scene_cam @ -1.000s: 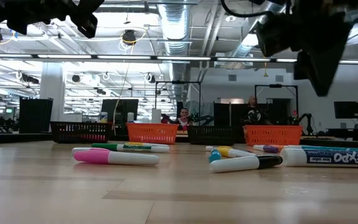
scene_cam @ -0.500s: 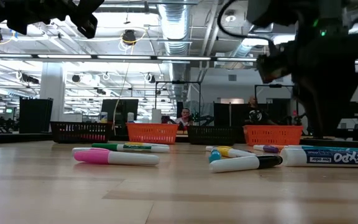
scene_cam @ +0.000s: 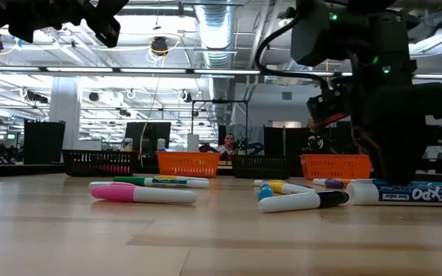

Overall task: Pick & Place Markers
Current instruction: Put the large light blue marker pen into the left orange bin

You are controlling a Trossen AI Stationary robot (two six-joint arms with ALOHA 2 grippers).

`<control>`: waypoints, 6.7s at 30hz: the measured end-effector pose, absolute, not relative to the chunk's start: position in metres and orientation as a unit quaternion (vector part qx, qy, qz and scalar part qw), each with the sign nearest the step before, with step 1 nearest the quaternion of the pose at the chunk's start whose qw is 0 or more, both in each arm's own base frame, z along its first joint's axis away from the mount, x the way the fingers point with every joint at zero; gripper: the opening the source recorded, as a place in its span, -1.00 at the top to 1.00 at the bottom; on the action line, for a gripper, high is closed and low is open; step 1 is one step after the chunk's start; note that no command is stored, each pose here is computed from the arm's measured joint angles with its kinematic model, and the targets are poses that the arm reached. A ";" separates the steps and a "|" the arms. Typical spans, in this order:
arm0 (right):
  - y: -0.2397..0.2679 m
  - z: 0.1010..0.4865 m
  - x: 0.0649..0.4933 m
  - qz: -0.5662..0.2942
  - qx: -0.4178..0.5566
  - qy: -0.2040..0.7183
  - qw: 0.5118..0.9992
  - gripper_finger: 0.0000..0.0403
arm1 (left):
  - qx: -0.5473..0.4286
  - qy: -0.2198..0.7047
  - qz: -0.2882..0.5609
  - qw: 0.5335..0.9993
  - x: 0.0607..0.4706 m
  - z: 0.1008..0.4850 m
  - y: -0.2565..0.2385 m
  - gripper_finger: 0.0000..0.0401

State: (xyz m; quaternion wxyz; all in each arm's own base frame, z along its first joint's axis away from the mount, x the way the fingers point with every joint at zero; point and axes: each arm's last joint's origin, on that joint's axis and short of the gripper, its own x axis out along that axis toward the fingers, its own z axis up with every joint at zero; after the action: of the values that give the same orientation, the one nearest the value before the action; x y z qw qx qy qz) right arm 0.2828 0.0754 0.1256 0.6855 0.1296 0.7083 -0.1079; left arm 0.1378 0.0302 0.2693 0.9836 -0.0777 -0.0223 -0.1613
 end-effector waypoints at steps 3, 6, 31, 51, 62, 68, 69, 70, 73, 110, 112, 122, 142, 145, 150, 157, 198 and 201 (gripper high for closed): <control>0.072 0.125 0.283 -0.111 0.135 0.708 0.684 0.00 | -0.078 -0.022 -0.163 0.983 0.138 0.269 0.030 0.08; 0.071 0.125 0.283 -0.112 0.137 0.710 0.682 0.09 | -0.078 -0.022 -0.163 0.983 0.138 0.269 0.030 0.08; 0.060 0.141 0.283 -0.110 0.156 0.683 0.705 0.76 | -0.077 -0.024 -0.163 0.983 0.138 0.270 0.030 0.08; -0.003 0.279 0.286 -0.068 0.253 0.295 0.919 0.76 | -0.069 -0.041 -0.152 0.985 0.138 0.273 0.030 0.08; -0.041 0.320 0.303 -0.010 0.237 0.068 0.969 0.76 | -0.083 -0.068 -0.113 0.988 0.157 0.273 0.038 0.08; -0.056 0.317 0.327 0.013 0.221 0.019 0.975 0.76 | -0.109 -0.053 -0.103 0.987 0.177 0.261 0.046 0.08; -0.058 0.316 0.332 0.019 0.218 0.016 0.976 0.76 | -0.119 -0.056 -0.093 0.987 0.180 0.260 0.048 0.08; -0.059 0.316 0.337 0.026 0.217 0.014 0.976 0.76 | -0.130 -0.058 -0.083 0.986 0.183 0.259 0.049 0.08; -0.063 0.315 0.354 0.042 0.208 0.015 0.977 0.76 | -0.144 -0.067 -0.068 0.985 0.190 0.256 0.053 0.08; -0.084 0.309 0.406 0.076 0.194 0.029 0.978 0.76 | -0.157 -0.043 -0.055 0.985 0.237 0.260 0.069 0.09; -0.084 0.308 0.406 0.076 0.194 0.031 0.978 0.76 | -0.169 -0.038 -0.052 0.984 0.238 0.258 0.071 0.12; -0.089 0.307 0.405 0.081 0.190 0.043 0.977 0.76 | -0.173 -0.044 -0.051 0.983 0.229 0.267 0.069 0.31; -0.096 0.306 0.403 0.085 0.201 0.045 0.975 0.44 | -0.185 -0.022 -0.041 0.982 0.229 0.262 0.071 0.69; -0.102 0.307 0.400 0.116 0.201 0.049 0.971 0.25 | -0.187 -0.007 -0.030 0.982 0.228 0.259 0.075 0.69; -0.122 0.308 0.387 0.158 0.227 0.081 0.958 0.03 | -0.188 0.018 -0.002 0.982 0.225 0.253 0.084 0.69; -0.141 0.300 0.359 0.117 0.218 0.181 0.952 -0.05 | -0.173 0.057 0.023 0.983 0.220 0.244 0.093 0.69; -0.074 0.270 0.188 -0.166 0.172 -0.010 0.971 0.16 | -0.029 0.430 0.091 0.898 0.287 0.210 0.240 0.67; -0.074 0.271 0.187 -0.166 0.173 -0.012 0.971 0.15 | -0.028 0.456 0.078 0.886 0.289 0.202 0.249 0.67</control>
State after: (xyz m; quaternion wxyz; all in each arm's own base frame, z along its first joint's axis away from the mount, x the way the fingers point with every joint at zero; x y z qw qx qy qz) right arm 0.1872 -0.0736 0.2709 0.9707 0.1734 -0.0124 -0.1657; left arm 0.2892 0.2485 0.2024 0.8862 -0.0277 0.4557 0.0784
